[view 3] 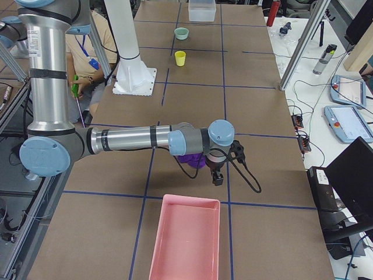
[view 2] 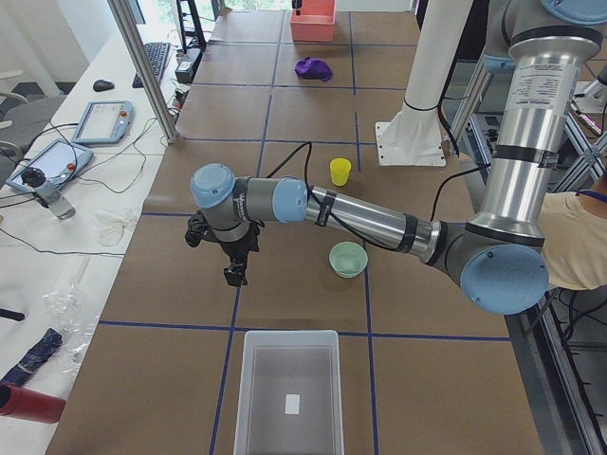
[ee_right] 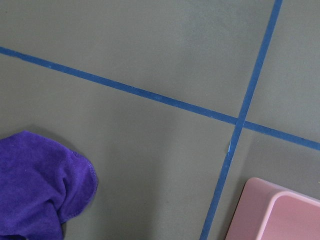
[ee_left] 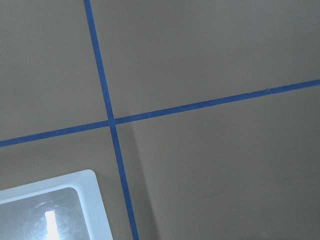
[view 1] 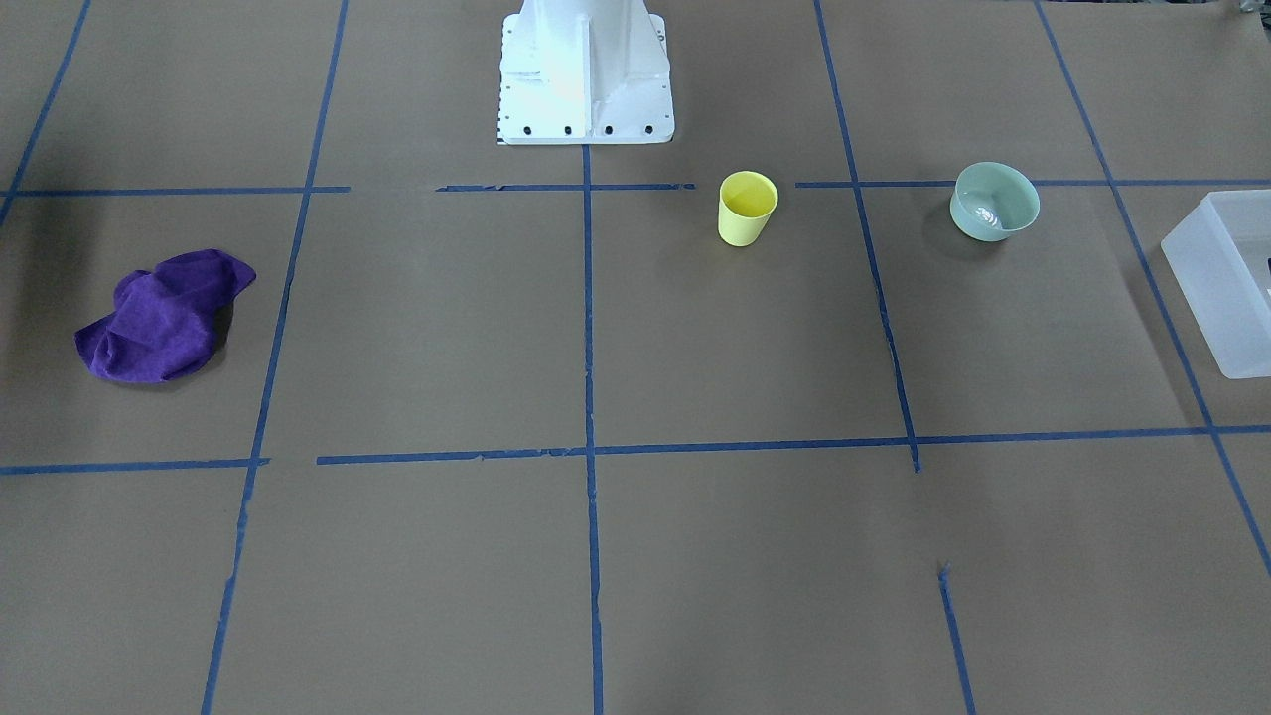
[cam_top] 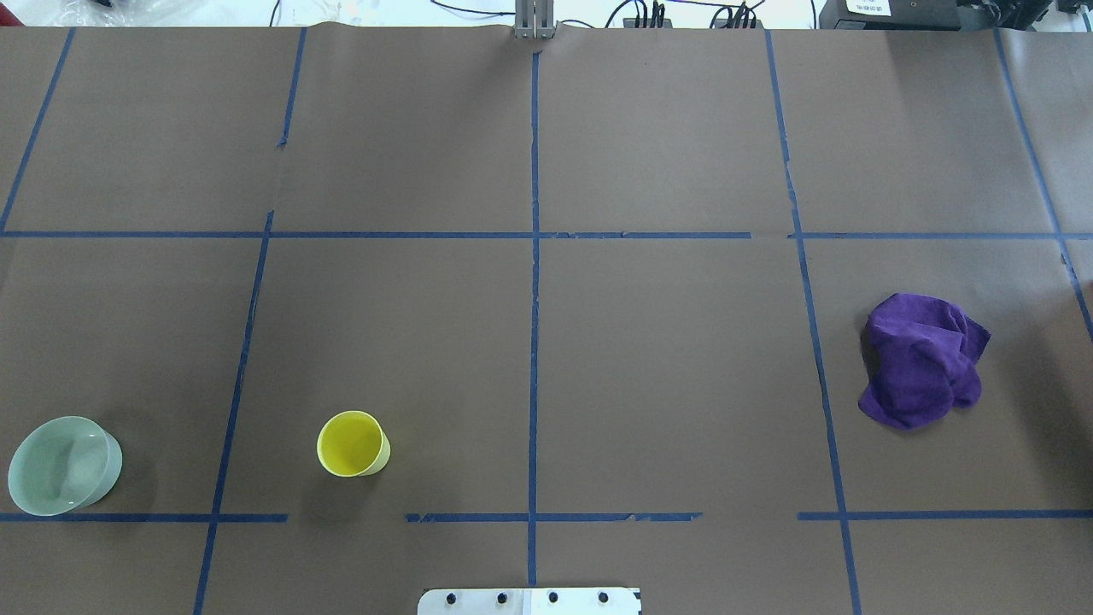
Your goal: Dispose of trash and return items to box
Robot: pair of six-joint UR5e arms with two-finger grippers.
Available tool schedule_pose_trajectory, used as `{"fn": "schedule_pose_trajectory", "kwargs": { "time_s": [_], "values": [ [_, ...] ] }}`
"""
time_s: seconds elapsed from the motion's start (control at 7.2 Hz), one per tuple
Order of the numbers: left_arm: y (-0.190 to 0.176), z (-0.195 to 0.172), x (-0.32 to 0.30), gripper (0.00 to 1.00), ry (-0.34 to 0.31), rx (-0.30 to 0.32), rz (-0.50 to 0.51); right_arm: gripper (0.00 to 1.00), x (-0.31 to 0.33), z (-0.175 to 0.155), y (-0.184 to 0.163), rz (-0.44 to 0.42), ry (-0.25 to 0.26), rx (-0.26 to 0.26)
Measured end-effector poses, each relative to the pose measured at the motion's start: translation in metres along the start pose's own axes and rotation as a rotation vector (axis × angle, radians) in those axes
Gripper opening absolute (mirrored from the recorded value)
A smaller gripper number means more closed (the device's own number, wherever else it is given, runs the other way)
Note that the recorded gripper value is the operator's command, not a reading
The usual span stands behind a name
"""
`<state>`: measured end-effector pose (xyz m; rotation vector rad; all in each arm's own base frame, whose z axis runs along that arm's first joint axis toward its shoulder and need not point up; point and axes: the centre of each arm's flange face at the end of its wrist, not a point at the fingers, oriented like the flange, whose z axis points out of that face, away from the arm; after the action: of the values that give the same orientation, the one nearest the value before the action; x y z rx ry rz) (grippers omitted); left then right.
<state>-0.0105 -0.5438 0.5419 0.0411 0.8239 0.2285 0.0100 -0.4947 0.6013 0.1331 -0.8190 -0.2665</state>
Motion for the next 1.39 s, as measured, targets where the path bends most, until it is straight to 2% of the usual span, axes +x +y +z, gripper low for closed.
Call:
{"fn": "schedule_pose_trajectory", "kwargs": {
  "time_s": [0.28, 0.56, 0.69, 0.83, 1.11, 1.25, 1.39],
  "values": [
    [-0.014, 0.013, 0.048, 1.0, 0.008, 0.03, 0.043, 1.0, -0.002, -0.001, -0.001, -0.005, 0.0, 0.004],
    [-0.019, 0.019, 0.155, 1.0, 0.051, 0.082, 0.034, 1.0, -0.002, -0.002, -0.001, -0.005, -0.001, 0.004],
    [-0.014, 0.023, 0.205, 1.0, 0.092, 0.106, -0.002, 1.0, -0.002, -0.002, -0.001, -0.005, -0.003, 0.004],
    [-0.002, 0.034, 0.251, 1.0, 0.139, 0.116, -0.042, 1.0, -0.002, -0.002, -0.002, -0.005, -0.003, 0.004],
    [0.051, 0.082, 0.367, 1.0, 0.163, 0.126, -0.15, 1.0, -0.002, -0.001, -0.003, -0.006, -0.003, 0.004],
    [0.082, 0.104, 0.416, 1.0, 0.171, 0.111, -0.193, 1.0, -0.002, -0.001, -0.004, -0.006, -0.002, 0.002],
    [0.11, 0.125, 0.451, 1.0, 0.182, 0.071, -0.241, 1.0, -0.001, 0.0, -0.004, -0.004, -0.002, 0.0]
  ]
}}
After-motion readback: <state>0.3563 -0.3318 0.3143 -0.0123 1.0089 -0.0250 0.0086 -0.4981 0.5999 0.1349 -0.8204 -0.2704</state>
